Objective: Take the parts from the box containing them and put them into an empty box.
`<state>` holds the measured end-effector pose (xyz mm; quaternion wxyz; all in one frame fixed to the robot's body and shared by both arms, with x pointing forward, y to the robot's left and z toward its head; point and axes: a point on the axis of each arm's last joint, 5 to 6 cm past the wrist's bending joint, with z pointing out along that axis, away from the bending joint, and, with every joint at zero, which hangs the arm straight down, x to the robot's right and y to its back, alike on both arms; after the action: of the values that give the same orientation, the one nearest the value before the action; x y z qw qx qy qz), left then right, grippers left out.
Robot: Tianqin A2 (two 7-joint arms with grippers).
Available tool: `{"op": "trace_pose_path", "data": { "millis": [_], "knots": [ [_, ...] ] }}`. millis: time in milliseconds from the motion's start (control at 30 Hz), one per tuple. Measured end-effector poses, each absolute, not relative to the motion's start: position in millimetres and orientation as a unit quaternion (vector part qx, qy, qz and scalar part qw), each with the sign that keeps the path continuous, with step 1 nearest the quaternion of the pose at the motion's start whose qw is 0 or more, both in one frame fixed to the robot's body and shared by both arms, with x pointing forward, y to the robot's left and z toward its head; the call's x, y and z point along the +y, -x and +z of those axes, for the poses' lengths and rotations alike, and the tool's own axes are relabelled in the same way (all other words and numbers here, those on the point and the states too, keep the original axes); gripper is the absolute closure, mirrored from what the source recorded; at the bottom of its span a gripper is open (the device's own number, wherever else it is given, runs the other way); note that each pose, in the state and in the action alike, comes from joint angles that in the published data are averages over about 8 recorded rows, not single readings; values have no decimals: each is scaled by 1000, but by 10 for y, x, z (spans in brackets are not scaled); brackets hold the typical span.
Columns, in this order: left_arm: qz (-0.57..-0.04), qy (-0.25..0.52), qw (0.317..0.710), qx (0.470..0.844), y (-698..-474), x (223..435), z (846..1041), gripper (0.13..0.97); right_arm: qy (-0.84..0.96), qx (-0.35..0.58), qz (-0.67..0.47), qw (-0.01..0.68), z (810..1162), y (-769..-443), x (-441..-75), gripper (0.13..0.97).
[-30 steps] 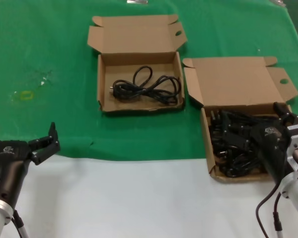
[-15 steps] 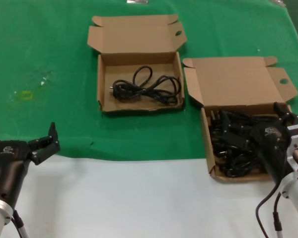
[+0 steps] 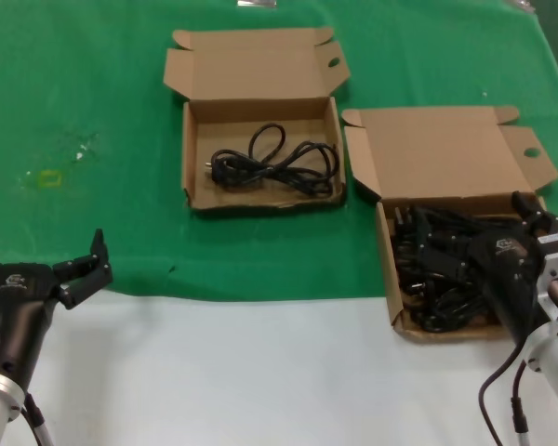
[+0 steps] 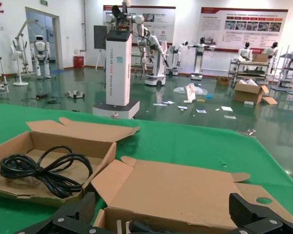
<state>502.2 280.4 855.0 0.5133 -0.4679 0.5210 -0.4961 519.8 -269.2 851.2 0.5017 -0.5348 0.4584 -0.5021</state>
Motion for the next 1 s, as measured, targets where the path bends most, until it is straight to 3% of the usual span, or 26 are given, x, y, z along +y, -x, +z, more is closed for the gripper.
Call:
{"op": "trace_pose_path", "data": {
  "millis": [1000],
  "knots": [
    [-496, 468, 513, 521, -5022, 2804, 8550, 132, 535, 458, -502, 502, 8512, -5198, -2692, 130]
  ]
}}
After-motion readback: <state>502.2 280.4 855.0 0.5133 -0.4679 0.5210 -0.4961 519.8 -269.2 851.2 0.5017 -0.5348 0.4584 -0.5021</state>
